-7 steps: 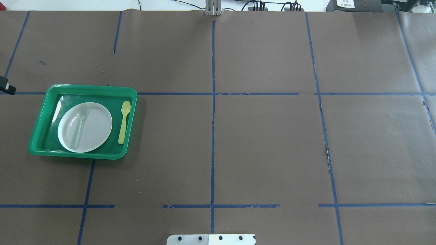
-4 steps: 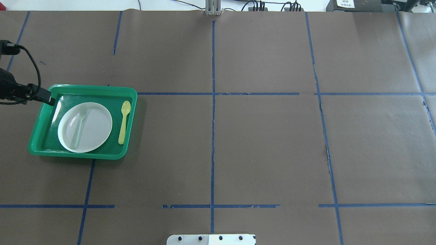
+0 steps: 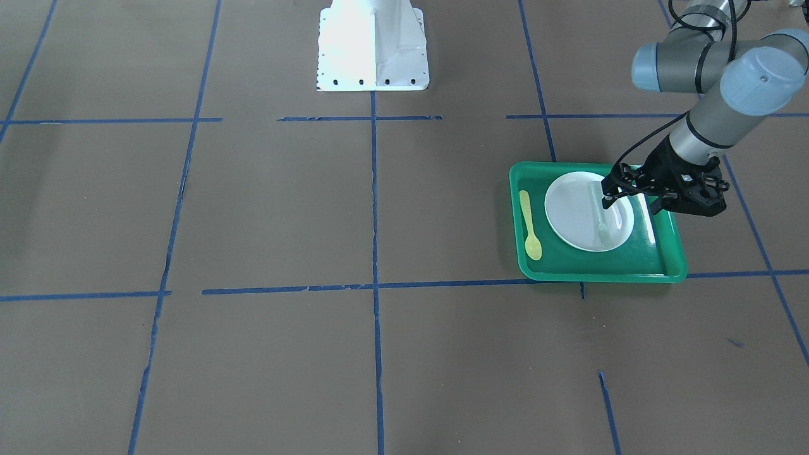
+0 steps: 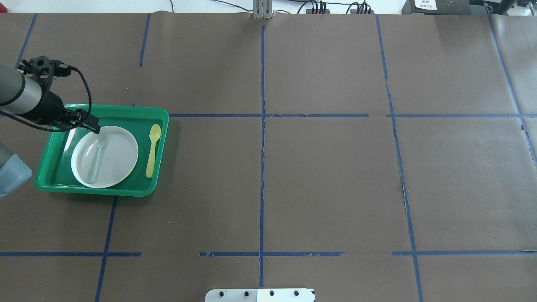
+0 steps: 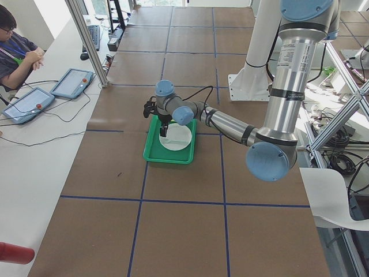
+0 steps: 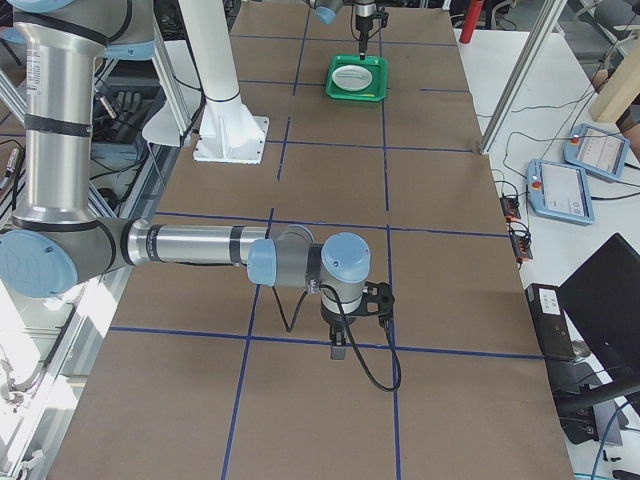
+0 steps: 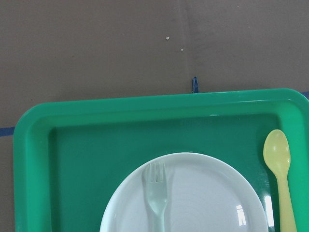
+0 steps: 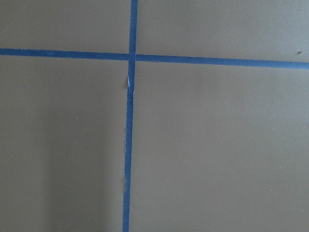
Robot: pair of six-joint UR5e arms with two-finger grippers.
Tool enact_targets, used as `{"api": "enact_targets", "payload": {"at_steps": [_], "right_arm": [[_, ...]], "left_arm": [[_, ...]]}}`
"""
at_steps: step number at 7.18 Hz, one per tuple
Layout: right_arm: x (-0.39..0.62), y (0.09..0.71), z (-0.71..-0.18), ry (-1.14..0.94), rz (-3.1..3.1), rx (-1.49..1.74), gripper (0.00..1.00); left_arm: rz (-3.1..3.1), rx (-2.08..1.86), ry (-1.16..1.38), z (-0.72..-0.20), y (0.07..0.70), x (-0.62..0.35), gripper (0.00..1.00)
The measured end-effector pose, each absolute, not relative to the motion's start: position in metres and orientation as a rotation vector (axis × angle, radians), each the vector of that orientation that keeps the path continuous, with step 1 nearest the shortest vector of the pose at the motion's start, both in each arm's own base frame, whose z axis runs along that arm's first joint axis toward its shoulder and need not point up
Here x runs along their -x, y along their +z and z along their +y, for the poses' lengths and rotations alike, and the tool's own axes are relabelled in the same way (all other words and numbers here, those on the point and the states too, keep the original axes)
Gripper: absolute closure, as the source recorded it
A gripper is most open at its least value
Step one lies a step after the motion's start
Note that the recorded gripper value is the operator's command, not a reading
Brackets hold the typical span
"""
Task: Place fork
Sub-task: 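Move the left gripper over the fork lying on the white plate, then lower the left gripper and close it on the pale fork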
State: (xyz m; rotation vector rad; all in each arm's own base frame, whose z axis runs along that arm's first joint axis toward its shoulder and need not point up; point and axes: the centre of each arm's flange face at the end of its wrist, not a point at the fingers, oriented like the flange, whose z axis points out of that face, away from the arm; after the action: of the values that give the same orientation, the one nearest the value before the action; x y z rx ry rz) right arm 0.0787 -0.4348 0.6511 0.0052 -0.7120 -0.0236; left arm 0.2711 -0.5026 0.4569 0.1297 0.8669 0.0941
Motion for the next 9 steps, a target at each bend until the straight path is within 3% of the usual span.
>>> {"api": "enact_targets", "payload": {"at_steps": [4, 7, 9], "right_arm": [[-0.079, 0.651, -0.435, -0.024, -0.712, -0.005, 0.00], [-0.079, 0.651, -0.435, -0.024, -0.712, -0.005, 0.00], [-0.079, 0.651, -0.435, -0.023, -0.712, -0.005, 0.00]], "left_arm": [[0.827, -0.111, 0.036, -0.490, 0.484, -0.316, 0.02], [0.817, -0.084, 0.019, -0.487, 0.494, -0.325, 0.18], [0.814, -0.071, 0.013, -0.486, 0.498, -0.328, 0.22]]}}
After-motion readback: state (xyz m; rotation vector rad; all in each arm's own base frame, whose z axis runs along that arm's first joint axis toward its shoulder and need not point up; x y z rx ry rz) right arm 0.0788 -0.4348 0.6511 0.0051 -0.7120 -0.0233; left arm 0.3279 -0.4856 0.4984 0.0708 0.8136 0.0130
